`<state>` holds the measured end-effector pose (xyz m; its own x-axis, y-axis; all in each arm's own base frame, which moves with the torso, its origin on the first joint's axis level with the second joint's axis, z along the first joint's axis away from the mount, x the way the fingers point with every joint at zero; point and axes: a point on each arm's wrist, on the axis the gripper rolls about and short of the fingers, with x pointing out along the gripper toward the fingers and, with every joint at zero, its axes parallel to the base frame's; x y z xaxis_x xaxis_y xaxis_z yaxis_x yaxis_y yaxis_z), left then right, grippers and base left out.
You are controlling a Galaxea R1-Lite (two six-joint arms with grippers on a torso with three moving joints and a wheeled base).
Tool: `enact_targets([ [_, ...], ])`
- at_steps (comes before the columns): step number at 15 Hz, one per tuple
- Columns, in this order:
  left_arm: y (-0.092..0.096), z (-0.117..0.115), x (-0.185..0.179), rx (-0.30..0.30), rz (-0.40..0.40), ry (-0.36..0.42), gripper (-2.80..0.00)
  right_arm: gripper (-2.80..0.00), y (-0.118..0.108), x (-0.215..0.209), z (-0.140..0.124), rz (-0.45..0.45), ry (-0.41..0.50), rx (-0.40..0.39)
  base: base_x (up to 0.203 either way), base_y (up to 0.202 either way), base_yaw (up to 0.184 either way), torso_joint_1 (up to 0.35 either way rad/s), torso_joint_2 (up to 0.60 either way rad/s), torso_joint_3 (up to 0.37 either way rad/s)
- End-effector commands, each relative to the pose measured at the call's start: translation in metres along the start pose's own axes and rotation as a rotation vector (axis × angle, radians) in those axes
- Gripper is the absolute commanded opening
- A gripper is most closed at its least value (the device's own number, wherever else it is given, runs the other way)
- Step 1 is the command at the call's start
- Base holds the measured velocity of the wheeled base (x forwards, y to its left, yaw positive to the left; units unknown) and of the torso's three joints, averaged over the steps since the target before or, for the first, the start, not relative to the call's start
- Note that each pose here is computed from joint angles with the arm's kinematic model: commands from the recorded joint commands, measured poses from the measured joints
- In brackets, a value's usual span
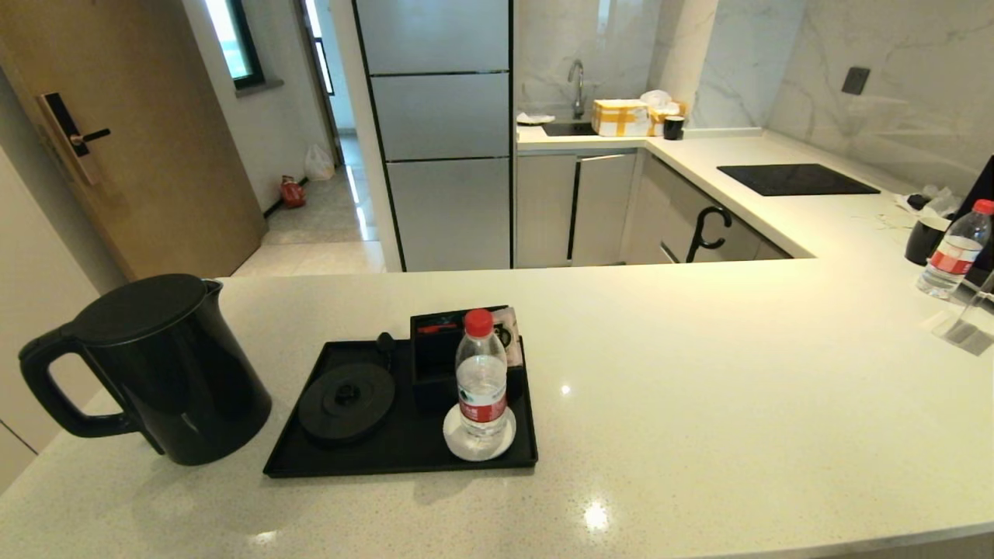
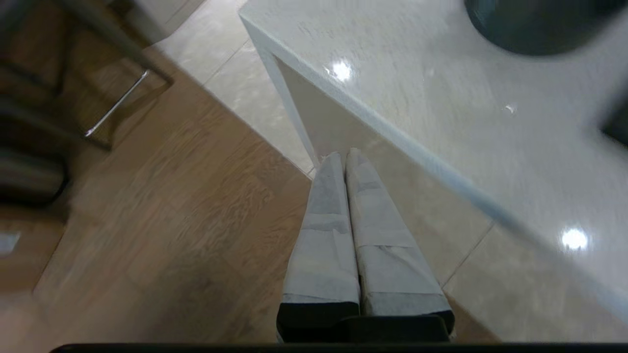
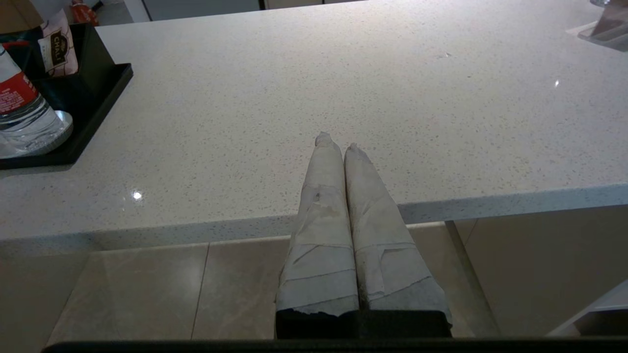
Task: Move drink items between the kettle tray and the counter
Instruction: Return the kettle to its original position
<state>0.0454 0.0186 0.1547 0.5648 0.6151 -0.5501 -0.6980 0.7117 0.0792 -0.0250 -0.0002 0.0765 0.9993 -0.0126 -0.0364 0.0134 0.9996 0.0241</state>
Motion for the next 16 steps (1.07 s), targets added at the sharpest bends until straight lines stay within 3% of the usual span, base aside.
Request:
enact_targets([
  [1, -0.016, 0.008, 0.023, 0.022, 0.052, 0.086, -2.80, -2.80, 0.000, 0.000, 0.000, 0.000, 0.002, 0.000, 0.000, 0.000, 0.000, 0.000, 0.00, 0.000],
  [3, -0.031, 0.014, 0.045, 0.014, 0.083, 0.138, -2.80, -2.80, 0.000, 0.000, 0.000, 0.000, 0.002, 0.000, 0.000, 0.000, 0.000, 0.000, 0.00, 0.000],
  [4, -0.040, 0.019, 0.059, 0.000, 0.096, 0.147, -2.64, -2.80, 0.000, 0.000, 0.000, 0.000, 0.002, 0.001, 0.000, 0.000, 0.000, 0.000, 0.00, 0.000],
  [5, -0.047, 0.025, 0.070, -0.024, 0.101, 0.133, 0.00, -2.80, 0.000, 0.000, 0.000, 0.000, 0.002, 0.000, 0.000, 0.000, 0.000, 0.000, 0.00, 0.000],
  [10, -0.062, 0.051, 0.103, -0.103, 0.116, 0.058, 0.00, -2.80, 0.000, 0.000, 0.000, 0.000, 0.002, 0.001, 0.000, 0.000, 0.000, 0.000, 0.00, 0.000],
  [16, -0.071, 0.077, 0.106, -0.103, 0.086, -0.040, 0.00, -2.80, 0.000, 0.000, 0.000, 0.000, 0.002, 0.000, 0.000, 0.000, 0.000, 0.000, 0.00, 0.000],
])
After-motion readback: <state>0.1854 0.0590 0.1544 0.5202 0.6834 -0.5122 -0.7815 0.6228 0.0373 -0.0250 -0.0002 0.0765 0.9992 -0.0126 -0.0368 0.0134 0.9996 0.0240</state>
